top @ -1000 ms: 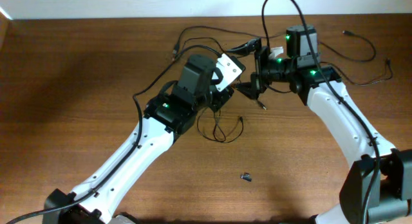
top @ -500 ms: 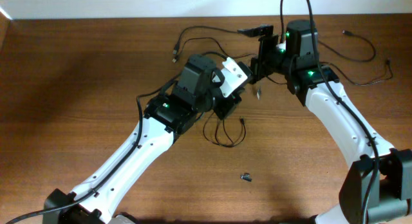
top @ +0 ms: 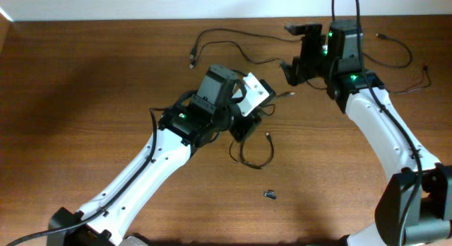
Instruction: Untangle cables
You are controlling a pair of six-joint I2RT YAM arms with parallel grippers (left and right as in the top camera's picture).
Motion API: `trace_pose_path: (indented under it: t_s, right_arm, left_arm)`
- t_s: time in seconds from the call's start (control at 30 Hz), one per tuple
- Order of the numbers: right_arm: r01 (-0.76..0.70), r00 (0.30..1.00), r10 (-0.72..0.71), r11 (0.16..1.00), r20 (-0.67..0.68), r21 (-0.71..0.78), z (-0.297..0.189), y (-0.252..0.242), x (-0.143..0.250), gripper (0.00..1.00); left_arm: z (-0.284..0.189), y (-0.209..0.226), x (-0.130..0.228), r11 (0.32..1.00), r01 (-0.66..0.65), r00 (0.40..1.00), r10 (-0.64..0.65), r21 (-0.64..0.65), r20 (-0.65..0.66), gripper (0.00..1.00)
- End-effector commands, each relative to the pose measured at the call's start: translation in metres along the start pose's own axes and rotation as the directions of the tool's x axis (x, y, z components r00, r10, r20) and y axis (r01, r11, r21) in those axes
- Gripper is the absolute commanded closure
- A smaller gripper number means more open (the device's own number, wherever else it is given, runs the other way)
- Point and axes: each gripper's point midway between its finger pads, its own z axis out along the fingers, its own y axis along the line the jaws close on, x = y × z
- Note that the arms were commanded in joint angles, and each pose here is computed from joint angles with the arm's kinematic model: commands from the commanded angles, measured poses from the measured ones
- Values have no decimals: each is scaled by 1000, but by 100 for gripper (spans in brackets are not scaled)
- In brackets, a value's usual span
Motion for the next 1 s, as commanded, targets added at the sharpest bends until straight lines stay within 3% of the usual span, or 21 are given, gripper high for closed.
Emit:
trace_pose_path:
  t_s: [0.0,0.13,0.3,0.43,0.53,0.67,0.73,0.83,0.97]
  right_arm:
    - [154,981,-170,976,92,155,-5,-35,-28,3]
    - [188,971,-231,904,67,385,0,-97,-28,3]
    - [151,984,-176,855,5,496,35,-147,-6,11]
    - [179,984,-163,869,-75,462,73,-161,18,13]
    - [208,978,-193,877,-77,433,96,-168,18,22]
    - [192,980,-199,884,-29,427,116,-180,2,28]
    - [196,978,-205,889,-23,413,122,-180,-1,40]
    - [169,978,-205,895,44,413,127,-181,-13,49]
    - [165,963,-240,887,126,430,124,-182,-29,50]
  left_arm:
    - [-7,37,31,972,11,989,-45,-234,-140,100]
    - [-3,49,41,958,4,982,-58,-288,-178,100]
    - [22,53,64,962,13,963,-85,-271,-254,100]
    - [31,43,45,981,25,982,-60,-195,-177,100]
    - [32,39,42,985,28,985,-57,-172,-165,100]
    - [34,24,40,995,44,987,-56,-85,-152,100]
    - [35,19,38,997,47,988,-55,-56,-142,100]
    - [35,8,35,998,57,990,-55,10,-129,100]
    - [35,7,40,998,65,987,-63,13,-151,100]
